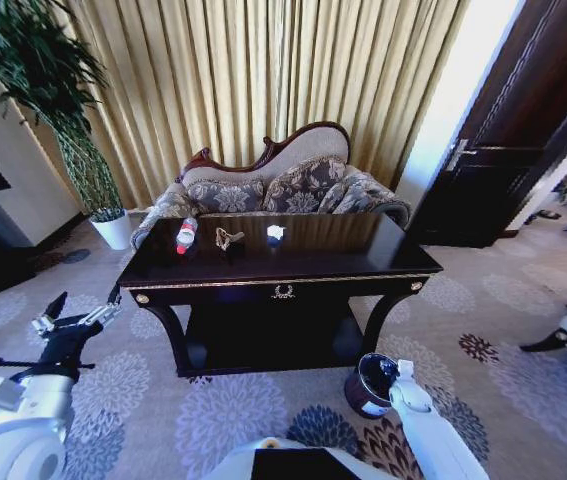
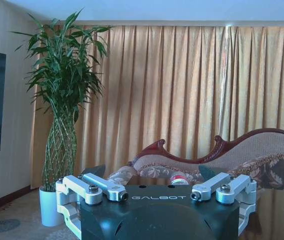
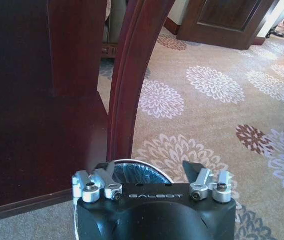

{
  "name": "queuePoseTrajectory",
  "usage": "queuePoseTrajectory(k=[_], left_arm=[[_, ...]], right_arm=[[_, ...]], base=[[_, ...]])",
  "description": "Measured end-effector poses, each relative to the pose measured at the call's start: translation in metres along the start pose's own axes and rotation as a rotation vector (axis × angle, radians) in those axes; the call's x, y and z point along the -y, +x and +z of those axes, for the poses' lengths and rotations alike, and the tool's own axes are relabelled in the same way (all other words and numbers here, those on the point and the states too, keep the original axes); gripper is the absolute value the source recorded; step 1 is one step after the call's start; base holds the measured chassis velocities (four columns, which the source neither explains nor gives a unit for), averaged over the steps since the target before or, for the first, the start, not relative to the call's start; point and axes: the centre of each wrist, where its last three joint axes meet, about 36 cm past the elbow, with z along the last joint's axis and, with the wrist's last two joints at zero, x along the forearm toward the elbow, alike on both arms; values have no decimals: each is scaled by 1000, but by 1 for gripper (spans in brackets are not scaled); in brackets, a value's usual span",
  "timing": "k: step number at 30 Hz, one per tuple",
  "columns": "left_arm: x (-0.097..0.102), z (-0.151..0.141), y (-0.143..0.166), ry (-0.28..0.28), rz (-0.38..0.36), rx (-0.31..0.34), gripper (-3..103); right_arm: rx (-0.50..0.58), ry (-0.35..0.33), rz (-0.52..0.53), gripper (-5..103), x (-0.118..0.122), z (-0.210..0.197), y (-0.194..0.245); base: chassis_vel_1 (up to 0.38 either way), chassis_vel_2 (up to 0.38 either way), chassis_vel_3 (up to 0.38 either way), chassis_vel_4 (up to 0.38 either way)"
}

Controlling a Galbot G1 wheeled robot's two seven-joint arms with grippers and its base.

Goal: Move to the front of the table and place the trash on the table into the trash bin.

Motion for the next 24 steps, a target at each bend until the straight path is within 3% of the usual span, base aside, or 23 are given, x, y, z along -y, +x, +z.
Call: queuePoseTrajectory(k=[5, 11, 15, 17, 18, 22, 24], left_arm=[[0, 0, 0, 0, 0, -1, 100], [-1, 0, 0, -2, -1, 2, 100], [-1, 0, 0, 0, 0, 3, 100], [-1, -1, 0, 1, -1, 3, 100], [-1, -1, 0, 1, -1, 3, 100], [-2, -1, 0, -3, -4, 3, 100], [-2, -2, 0, -6, -6, 4, 100]], right_arm=[[6, -3, 0, 97, 1, 1, 3], [37, -5, -2, 100, 4, -2, 7], [153, -24, -17, 100, 9, -23, 23], [262, -69, -59, 100, 11, -56, 49], [262, -69, -59, 100, 11, -56, 49], [426, -198, -220, 100, 12, -131, 134], [464, -212, -267, 100, 13, -144, 157]], base=[[0, 0, 0, 0], [0, 0, 0, 0], [0, 0, 0, 0], [0, 0, 0, 0], [0, 0, 0, 0], [0, 0, 0, 0], [0, 0, 0, 0]])
